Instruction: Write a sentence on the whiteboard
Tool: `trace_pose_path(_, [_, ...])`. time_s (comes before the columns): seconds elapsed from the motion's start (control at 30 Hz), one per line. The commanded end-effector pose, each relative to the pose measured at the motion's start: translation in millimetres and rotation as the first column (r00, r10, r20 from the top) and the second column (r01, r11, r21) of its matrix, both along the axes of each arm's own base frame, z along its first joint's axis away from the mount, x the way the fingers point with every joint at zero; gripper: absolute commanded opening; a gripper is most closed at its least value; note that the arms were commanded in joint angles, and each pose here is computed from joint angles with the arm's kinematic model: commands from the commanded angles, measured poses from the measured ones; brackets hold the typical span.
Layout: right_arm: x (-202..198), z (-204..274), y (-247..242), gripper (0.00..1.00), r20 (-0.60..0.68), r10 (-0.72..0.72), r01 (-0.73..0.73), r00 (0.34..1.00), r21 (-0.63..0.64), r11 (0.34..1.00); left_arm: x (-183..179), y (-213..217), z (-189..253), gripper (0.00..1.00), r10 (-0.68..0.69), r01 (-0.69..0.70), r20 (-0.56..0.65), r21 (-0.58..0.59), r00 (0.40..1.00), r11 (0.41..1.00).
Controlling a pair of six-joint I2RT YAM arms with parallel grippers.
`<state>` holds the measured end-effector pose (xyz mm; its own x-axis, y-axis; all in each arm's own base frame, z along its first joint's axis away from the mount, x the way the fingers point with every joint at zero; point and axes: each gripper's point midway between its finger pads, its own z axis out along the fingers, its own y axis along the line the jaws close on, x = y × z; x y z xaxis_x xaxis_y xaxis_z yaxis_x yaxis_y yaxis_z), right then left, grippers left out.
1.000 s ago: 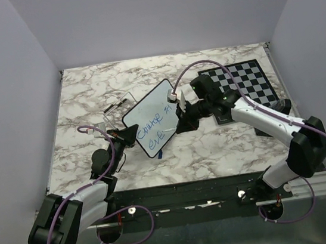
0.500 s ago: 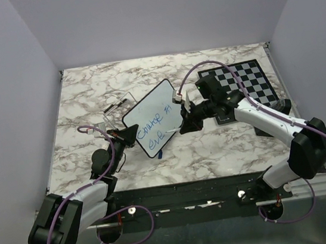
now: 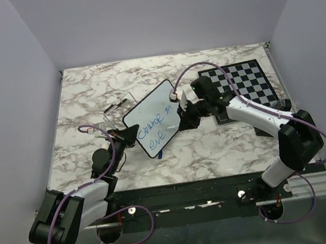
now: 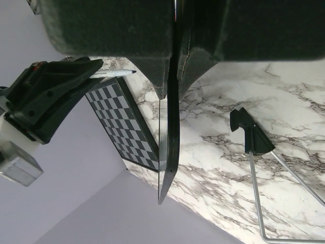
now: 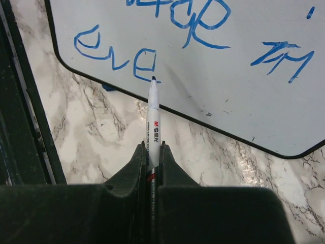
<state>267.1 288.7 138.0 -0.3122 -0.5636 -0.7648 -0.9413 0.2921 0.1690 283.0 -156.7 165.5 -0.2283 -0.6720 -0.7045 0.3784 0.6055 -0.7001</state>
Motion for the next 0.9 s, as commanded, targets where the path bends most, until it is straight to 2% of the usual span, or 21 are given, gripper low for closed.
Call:
trace_pose_path(0.0, [16, -1, 10, 0.0, 0.028, -0.033, 0.033, 0.999, -0.01, 0.999, -11, -6, -8, 0.0, -0.052, 0.052, -0.003, -0.005, 0.999, 0.999])
trace_pose_path(0.57, [27, -21, 22, 0.01, 0.009, -0.061, 0.061, 0.998, -0.067, 0.996, -10, -5, -11, 0.0, -0.043, 0.043, -0.02, -0.007, 0.999, 0.999])
trace_pose_path(0.87, [16, -37, 14, 0.01, -0.031, -0.034, 0.03, 0.999, -0.108, 0.994, -10, -3, -12, 0.0, -0.033, 0.033, -0.025, 0.005, 0.999, 0.999])
